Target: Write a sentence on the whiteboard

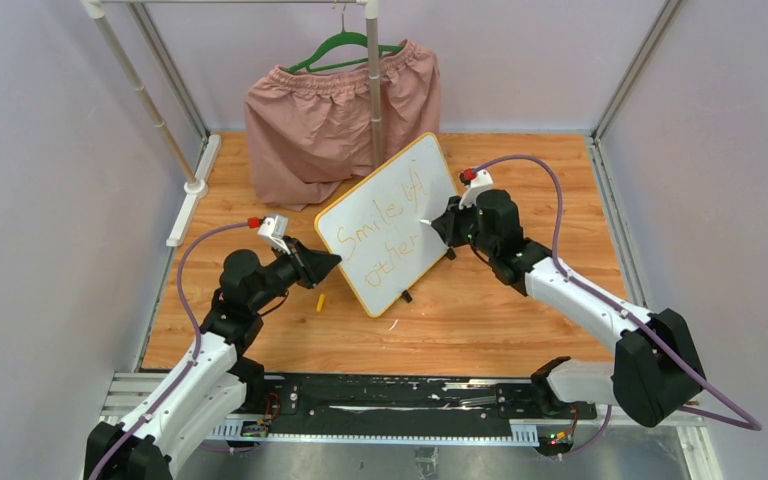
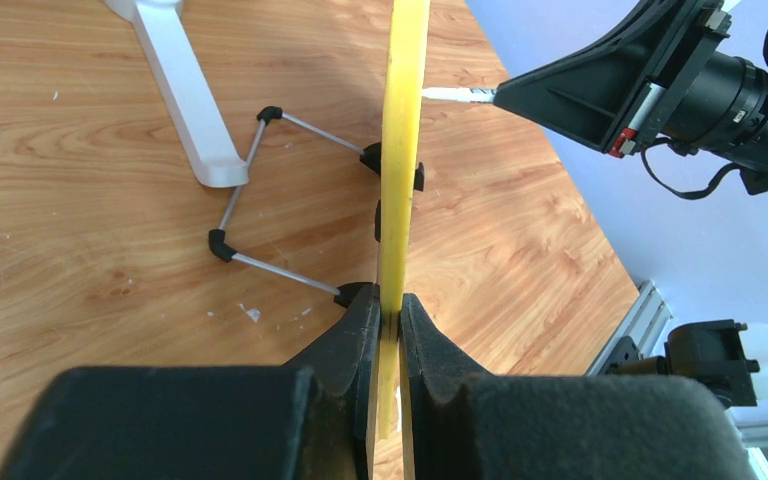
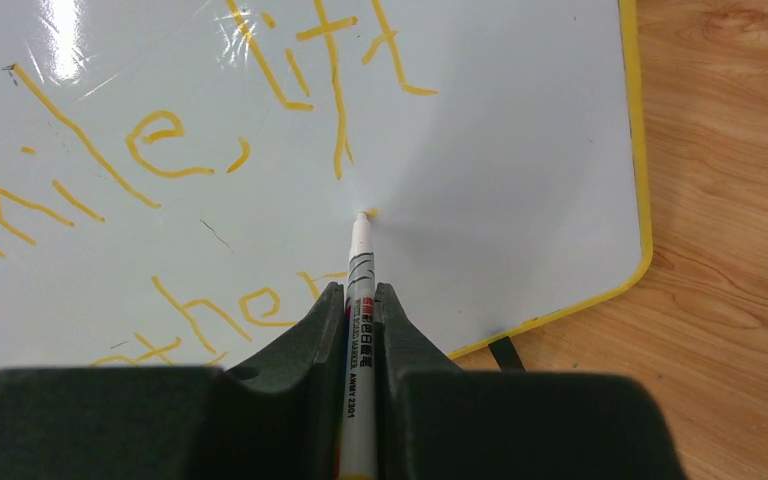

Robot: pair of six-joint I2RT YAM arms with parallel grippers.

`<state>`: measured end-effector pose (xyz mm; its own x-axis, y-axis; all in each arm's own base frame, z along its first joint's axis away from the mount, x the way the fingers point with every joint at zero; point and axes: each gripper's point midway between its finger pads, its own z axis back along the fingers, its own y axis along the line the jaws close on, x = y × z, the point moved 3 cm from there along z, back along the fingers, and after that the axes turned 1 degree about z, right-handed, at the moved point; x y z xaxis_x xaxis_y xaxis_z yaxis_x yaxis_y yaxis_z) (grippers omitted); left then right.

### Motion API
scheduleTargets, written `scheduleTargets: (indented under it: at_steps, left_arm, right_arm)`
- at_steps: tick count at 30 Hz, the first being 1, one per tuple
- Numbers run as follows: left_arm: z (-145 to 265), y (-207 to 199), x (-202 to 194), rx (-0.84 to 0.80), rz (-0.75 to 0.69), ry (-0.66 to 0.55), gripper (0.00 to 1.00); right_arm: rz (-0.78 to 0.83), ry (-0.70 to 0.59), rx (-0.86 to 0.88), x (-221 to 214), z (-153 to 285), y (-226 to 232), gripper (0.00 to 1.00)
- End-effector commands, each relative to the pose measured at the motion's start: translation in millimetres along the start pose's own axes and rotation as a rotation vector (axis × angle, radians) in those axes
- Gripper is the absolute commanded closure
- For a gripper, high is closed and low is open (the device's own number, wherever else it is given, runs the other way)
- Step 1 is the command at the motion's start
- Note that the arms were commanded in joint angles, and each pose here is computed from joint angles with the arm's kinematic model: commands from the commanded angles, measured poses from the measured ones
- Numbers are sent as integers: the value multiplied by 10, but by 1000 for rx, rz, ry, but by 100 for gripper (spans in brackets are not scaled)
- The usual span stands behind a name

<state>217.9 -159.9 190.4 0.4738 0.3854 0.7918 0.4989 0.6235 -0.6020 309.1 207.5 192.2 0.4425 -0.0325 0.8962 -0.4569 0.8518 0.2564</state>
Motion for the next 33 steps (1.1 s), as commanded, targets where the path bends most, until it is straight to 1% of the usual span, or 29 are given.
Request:
scheduleTargets:
  at_steps: [1,18,26,33]
  left_arm:
    - [0,-109,82,-57,-21,-42,100]
    - [-2,-114,93,-58,-22,-44,100]
    - [1,-117,88,-60,-20,-43,100]
    - [4,-122,91,-62,-20,-44,100]
  right_arm:
    - [-6,-11,65,81,6,128,100]
    - [-8,78,26,-313,70,15,100]
    - [-33,70,-74,-254,56,-145,100]
    - [-47,76,-103,-231,29,-218,100]
